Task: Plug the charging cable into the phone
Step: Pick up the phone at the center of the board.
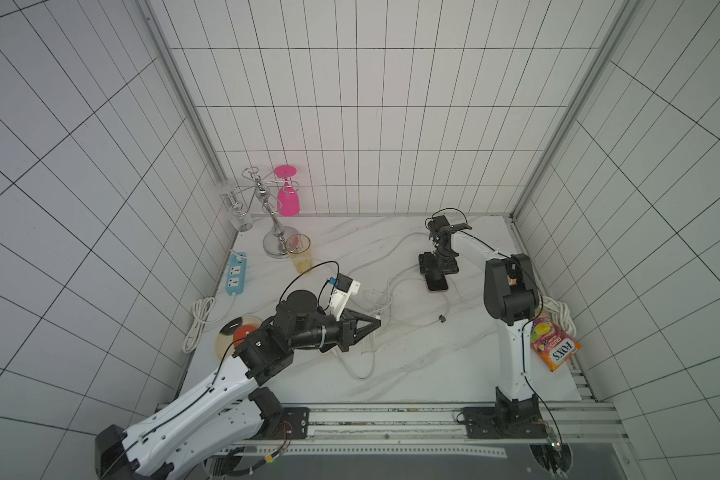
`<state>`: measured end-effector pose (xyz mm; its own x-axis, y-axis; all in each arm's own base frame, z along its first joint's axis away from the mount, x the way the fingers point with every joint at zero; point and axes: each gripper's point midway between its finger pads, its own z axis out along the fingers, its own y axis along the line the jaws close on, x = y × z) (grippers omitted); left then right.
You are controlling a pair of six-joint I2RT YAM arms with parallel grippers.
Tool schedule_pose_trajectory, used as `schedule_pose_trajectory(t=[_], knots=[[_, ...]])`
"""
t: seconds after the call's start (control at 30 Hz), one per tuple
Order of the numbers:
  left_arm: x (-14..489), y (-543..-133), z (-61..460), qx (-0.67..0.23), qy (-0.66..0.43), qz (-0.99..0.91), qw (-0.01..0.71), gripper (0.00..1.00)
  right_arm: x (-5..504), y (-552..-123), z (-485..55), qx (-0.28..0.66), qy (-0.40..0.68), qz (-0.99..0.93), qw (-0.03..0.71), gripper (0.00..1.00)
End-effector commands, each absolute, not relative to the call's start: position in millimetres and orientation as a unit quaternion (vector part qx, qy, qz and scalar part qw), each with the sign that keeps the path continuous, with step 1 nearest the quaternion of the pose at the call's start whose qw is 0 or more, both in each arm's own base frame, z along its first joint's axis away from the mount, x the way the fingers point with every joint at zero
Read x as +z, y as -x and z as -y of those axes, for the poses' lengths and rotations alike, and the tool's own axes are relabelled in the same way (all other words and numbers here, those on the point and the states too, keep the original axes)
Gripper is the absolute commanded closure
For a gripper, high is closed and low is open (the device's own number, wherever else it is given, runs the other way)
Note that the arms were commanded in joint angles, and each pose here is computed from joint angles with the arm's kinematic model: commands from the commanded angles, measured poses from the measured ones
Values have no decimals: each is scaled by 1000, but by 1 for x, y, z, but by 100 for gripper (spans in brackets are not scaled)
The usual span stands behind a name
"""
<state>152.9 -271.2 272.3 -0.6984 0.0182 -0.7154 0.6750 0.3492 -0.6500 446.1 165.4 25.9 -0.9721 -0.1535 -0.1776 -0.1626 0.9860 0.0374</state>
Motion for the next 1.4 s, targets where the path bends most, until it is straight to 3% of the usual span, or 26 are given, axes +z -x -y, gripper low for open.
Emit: schedule_pose_trajectory(t=[0.0,0.17,0.33,0.57,0.77,1.07,1.37], knots=[[286,-150,272,-529,-240,-747,323,100,2,-434,-163,14,88,-995,46,20],[285,-150,271,-528,-240,-747,325,100,-1,-435,-160,3,88,-995,46,30],[281,-152,271,-525,-233,-752,323,100,18,-447,-167,21,69,-994,77,50],[276,-162,265,-506,-206,-767,338,100,101,-468,-174,67,20,-979,193,80],[275,-169,264,-495,-197,-771,348,100,163,-454,-166,128,-35,-962,238,86],[267,-182,289,-470,-243,-790,310,100,242,-380,-158,289,-178,-897,283,98],[257,-195,328,-482,-275,-795,246,100,268,-313,-157,333,-181,-879,290,98]])
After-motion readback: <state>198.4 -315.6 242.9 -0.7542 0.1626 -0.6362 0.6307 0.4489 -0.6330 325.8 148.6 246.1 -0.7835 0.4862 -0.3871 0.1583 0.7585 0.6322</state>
